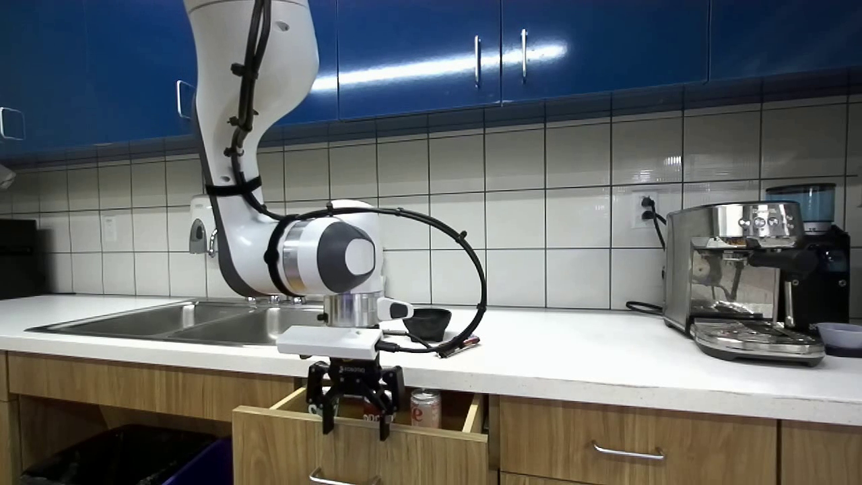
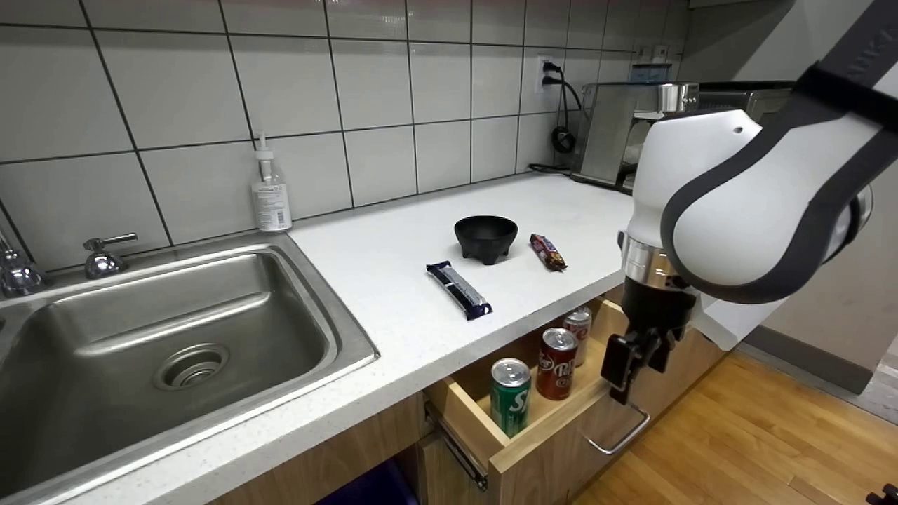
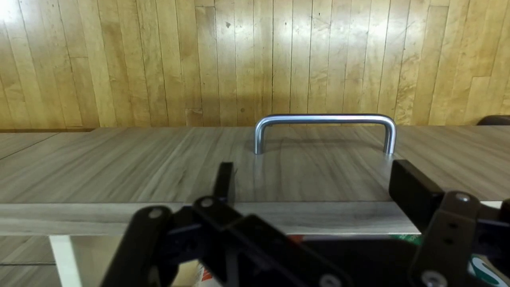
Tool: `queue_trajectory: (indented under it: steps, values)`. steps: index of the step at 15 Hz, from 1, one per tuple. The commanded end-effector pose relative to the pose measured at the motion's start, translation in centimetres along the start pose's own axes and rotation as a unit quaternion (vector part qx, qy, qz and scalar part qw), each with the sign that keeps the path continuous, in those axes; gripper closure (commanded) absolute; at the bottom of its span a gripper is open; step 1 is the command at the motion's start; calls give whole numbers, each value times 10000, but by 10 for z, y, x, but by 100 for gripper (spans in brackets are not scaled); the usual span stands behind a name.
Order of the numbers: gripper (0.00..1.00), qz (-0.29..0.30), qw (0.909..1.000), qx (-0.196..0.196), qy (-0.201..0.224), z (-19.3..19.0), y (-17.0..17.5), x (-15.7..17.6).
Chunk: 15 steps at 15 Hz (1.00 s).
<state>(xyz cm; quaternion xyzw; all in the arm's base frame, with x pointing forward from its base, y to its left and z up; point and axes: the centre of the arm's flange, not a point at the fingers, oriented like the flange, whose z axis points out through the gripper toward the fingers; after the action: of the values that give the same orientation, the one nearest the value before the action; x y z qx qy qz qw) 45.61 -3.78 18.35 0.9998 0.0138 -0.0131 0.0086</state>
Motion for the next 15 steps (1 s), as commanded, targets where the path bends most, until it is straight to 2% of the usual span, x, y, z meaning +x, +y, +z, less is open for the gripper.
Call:
queue_trajectory:
  steps: [1,15]
  values:
    - [0,127,9998,31,163,1,7,25]
    - [0,143,9994,38,304,5,18,60]
